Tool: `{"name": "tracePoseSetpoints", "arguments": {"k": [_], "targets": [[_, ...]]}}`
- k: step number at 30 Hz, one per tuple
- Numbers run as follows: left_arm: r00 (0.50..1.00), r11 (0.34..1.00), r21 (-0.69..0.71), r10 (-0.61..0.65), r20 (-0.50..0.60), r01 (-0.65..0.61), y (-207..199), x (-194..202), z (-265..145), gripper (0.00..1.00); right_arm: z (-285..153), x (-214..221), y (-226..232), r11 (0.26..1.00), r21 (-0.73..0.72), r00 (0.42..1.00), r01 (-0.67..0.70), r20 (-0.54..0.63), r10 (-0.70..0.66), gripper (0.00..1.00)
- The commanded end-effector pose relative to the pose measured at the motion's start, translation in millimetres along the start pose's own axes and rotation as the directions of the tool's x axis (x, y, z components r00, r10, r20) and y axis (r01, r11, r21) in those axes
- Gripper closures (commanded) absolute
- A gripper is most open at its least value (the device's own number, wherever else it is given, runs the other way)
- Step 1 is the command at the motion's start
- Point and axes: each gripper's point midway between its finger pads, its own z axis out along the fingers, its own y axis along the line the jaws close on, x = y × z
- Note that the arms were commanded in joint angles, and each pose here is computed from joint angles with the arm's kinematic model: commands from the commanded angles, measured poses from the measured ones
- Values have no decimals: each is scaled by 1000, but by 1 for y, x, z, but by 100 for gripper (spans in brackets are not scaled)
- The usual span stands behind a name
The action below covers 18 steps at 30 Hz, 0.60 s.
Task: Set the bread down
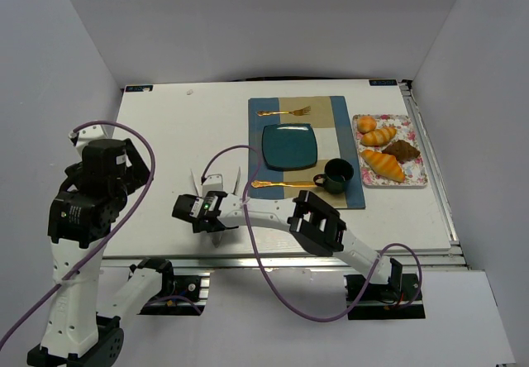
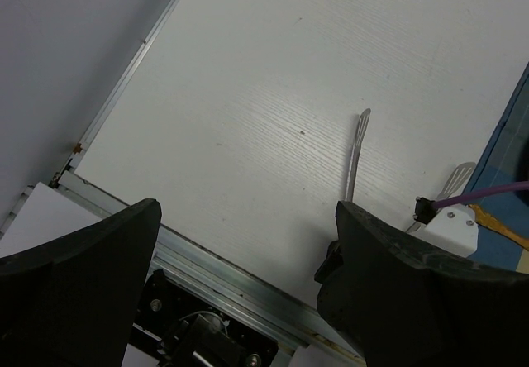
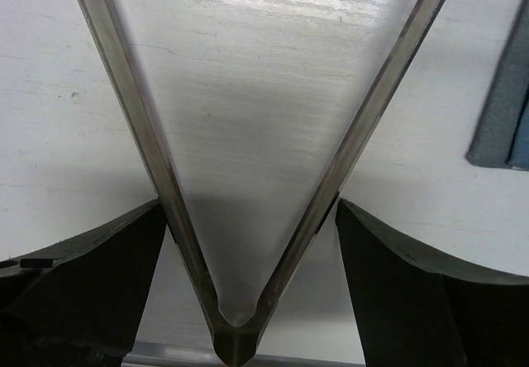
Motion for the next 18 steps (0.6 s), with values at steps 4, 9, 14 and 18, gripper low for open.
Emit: {"name": "tracePoseSetpoints", "arguments": {"k": [4, 9, 14, 18], "targets": [[1000, 1000, 3, 16, -27, -16, 2, 10, -1, 2, 22, -17, -2, 998, -8, 997, -55, 52, 55, 11], [999, 1000, 2, 20, -33, -20, 2, 12, 0, 2, 28, -18, -5, 998, 5, 997, -70, 46, 70, 11], [999, 1000, 7, 24, -35, -24, 1, 13, 0, 2, 35, -16, -8, 997, 17, 996, -76, 38, 76, 11], [999, 999, 4, 33, -36, -33, 0, 12, 1, 2, 36, -14, -11, 997, 30, 997, -75, 31, 74, 15]]}}
